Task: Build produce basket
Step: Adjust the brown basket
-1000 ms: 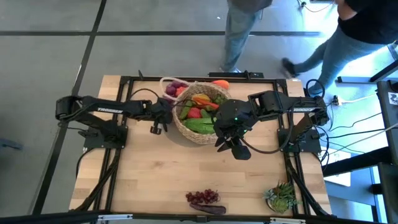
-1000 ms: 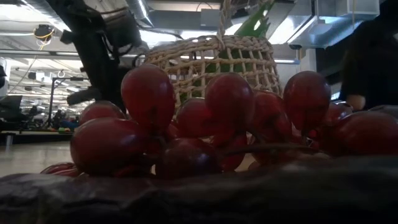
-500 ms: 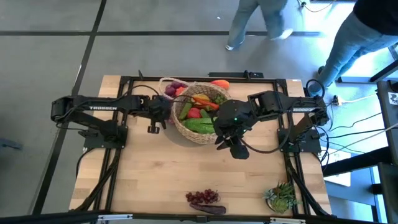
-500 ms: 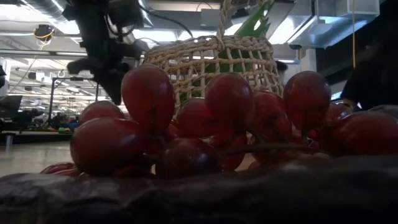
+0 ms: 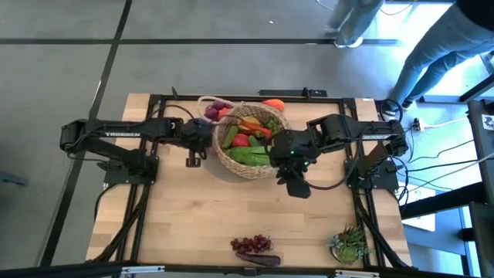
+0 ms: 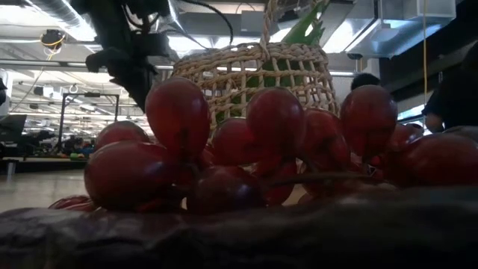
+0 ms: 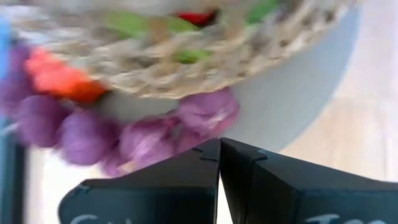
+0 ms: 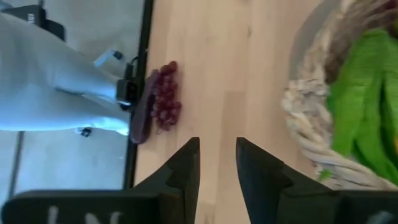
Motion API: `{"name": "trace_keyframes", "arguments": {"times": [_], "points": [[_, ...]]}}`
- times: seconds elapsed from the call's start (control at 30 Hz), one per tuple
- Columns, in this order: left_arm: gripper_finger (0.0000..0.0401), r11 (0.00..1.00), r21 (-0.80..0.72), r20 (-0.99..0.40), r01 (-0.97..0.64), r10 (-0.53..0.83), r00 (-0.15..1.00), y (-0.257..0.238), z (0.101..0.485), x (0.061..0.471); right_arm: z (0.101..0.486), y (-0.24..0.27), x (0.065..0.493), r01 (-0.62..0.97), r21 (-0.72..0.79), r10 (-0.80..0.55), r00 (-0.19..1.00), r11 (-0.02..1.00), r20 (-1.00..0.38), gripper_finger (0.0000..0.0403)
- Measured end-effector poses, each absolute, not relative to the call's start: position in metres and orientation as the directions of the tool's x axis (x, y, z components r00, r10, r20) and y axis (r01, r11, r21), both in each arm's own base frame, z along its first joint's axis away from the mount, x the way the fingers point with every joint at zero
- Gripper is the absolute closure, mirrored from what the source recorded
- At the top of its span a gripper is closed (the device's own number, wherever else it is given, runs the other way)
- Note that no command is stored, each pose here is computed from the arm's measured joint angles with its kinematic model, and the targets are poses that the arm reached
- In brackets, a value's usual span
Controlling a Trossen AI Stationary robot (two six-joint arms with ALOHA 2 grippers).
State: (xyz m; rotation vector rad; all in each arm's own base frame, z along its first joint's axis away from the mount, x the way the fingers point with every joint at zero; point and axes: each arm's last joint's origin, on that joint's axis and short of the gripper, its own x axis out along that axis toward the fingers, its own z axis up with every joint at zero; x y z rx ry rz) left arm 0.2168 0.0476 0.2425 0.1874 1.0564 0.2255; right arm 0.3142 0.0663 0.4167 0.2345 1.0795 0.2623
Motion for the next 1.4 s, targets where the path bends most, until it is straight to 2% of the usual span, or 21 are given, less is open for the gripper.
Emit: {"name": "trace_keyframes", "arguments": {"times": [0.27,0.47,0.7,0.83,0.93,1.03,1.17,1.3,1.4], "points": [[0.0401,0.959,0.209,-0.838,-0.191,0.276,0.470,0.045,0.254,0.198,0.423,0.065,0.313,-0.091,0.278,0.286,0.483,0.956,-0.828,0.0305],[0.0401,0.953,0.127,-0.786,-0.276,0.266,0.558,0.039,0.273,0.181,0.434,0.069,0.308,-0.082,0.222,0.232,0.521,0.972,-0.822,0.0308],[0.0401,0.940,0.061,-0.679,-0.335,0.285,0.676,0.035,0.293,0.165,0.453,0.070,0.298,-0.078,0.116,0.139,0.583,0.990,-0.801,0.0358],[0.0401,0.939,0.041,-0.601,-0.342,0.297,0.742,0.035,0.304,0.164,0.457,0.069,0.297,-0.035,0.147,0.139,0.594,0.989,-0.792,0.0386],[0.0397,0.939,0.037,-0.580,-0.343,0.300,0.757,0.034,0.306,0.162,0.456,0.065,0.297,-0.014,0.171,0.147,0.582,0.985,-0.800,0.0389],[0.0381,0.934,0.042,-0.563,-0.354,0.315,0.764,0.034,0.314,0.161,0.456,0.062,0.297,0.022,0.197,0.148,0.583,0.980,-0.799,0.0376],[0.0349,0.918,0.055,-0.510,-0.393,0.365,0.779,0.036,0.331,0.159,0.456,0.062,0.298,0.026,0.199,0.147,0.584,0.980,-0.799,0.0335],[0.0322,0.896,0.109,-0.467,-0.431,0.429,0.773,0.037,0.345,0.157,0.456,0.062,0.298,-0.049,0.147,0.148,0.585,0.988,-0.797,0.0287],[0.0315,0.883,0.122,-0.437,-0.453,0.458,0.774,0.037,0.356,0.155,0.455,0.066,0.297,-0.150,0.077,0.151,0.579,0.986,-0.801,0.0267]]}}
